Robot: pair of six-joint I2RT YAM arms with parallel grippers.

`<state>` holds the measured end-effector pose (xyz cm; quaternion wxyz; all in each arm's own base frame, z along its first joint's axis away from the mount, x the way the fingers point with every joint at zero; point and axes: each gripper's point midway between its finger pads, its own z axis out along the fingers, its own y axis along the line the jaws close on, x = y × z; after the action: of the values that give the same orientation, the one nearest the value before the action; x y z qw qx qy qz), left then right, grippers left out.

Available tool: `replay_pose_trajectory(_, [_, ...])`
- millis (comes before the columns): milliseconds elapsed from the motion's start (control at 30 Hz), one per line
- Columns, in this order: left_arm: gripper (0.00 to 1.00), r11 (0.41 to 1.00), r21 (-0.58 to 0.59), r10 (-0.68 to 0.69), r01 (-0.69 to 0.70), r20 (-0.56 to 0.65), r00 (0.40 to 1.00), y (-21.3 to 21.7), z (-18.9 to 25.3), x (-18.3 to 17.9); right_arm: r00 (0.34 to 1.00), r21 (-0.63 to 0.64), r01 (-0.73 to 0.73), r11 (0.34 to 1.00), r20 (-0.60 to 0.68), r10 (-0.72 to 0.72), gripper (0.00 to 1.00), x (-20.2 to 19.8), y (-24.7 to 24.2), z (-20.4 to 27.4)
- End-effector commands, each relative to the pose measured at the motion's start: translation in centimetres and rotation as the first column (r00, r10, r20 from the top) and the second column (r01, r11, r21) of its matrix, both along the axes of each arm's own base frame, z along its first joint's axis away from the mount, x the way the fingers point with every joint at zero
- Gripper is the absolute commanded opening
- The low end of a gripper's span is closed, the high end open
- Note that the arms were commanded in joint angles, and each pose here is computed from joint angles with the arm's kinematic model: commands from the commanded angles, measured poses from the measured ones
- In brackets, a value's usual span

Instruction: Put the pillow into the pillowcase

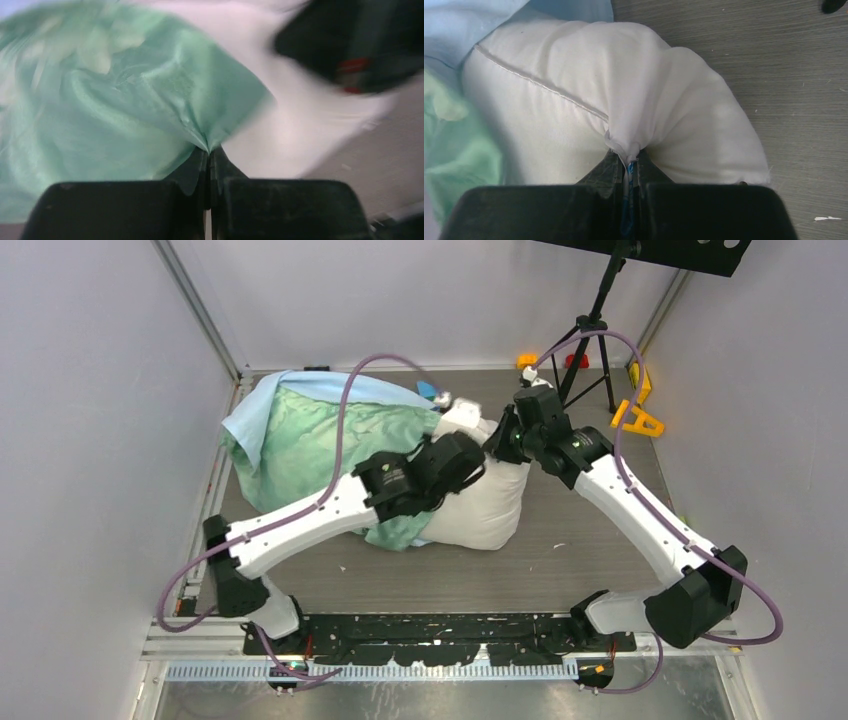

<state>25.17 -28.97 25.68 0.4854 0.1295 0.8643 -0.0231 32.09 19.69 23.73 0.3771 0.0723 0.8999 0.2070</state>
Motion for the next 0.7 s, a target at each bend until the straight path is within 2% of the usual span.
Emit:
replay_pose_trajectory(0, [0.0,0.866,-0.213,-0.425,0.452,0.159,0.891,-11.5,12.4,-2.8,0.997,0.064,-0.016,0.998,-0.08,0.021,0.0,-1.8,1.5,-1.2])
replay_pose_trajectory(67, [0.0,0.741,-0.259,-0.592,0.619,0.181,0.785,-15.0,16.2,-6.1,0.997,0.075,-0.003,0.997,-0.073,0.009,0.0,-1.7,2.2,-1.2])
replay_pose_trajectory(133, [0.0,0.645,-0.299,-0.678,0.703,0.2,0.708,-16.5,18.4,-7.9,0.998,0.087,0.01,0.996,-0.066,-0.004,0.0,-1.6,2.6,-1.1])
replay_pose_trajectory(167, [0.0,0.651,-0.301,-0.666,0.696,0.213,0.715,-16.5,18.9,-7.4,0.998,0.093,0.023,0.995,-0.061,-0.018,0.0,-1.5,2.6,-1.2])
replay_pose_trajectory(233, [0.0,0.699,-0.325,-0.611,0.637,0.191,0.768,-15.6,18.1,-5.2,0.996,0.081,0.075,0.994,-0.044,-0.072,0.0,-1.2,1.7,-1.4])
replay_pose_trajectory(367, [0.0,0.748,-0.497,-0.486,0.44,0.042,0.873,-12.6,13.4,0.5,0.987,0.069,0.161,0.985,-0.026,-0.159,0.01,-0.5,-1.0,-1.9])
replay_pose_trajectory(400, [0.0,0.754,-0.528,-0.454,0.39,0.01,0.891,-11.8,11.8,1.8,0.985,0.066,0.174,0.982,-0.024,-0.173,0.08,-0.3,-1.7,-1.8])
replay_pose_trajectory(433, [0.0,0.775,-0.537,-0.414,0.333,-0.035,0.909,-10.5,9.6,3.0,0.984,0.058,0.18,0.982,-0.025,-0.179,0.21,-0.2,-2.4,-1.7])
replay_pose_trajectory(500, [0.0,0.795,-0.55,-0.366,0.257,-0.096,0.926,-8.9,6.7,5.3,0.981,0.05,0.193,0.98,-0.011,-0.193,0.54,-0.1,-3.8,-0.9])
replay_pose_trajectory(533, [0.0,0.802,-0.551,-0.352,0.231,-0.125,0.927,-8.3,5.5,6.3,0.98,0.046,0.2,0.979,0.006,-0.2,0.66,-0.2,-4.5,-0.1])
replay_pose_trajectory(567, [0.0,0.81,-0.548,-0.337,0.207,-0.148,0.93,-7.8,4.4,7.1,0.978,0.036,0.209,0.977,0.023,-0.209,0.75,-0.3,-5.4,0.6])
replay_pose_trajectory(600, [0.0,0.817,-0.545,-0.322,0.189,-0.159,0.933,-7.3,3.6,8.0,0.975,0.029,0.218,0.975,0.044,-0.219,0.79,-0.5,-6.2,1.6])
replay_pose_trajectory(667, [0.0,0.827,-0.538,-0.301,0.165,-0.175,0.938,-6.8,2.4,9.6,0.966,-0.004,0.248,0.969,0.071,-0.247,0.83,-1.0,-8.1,2.8])
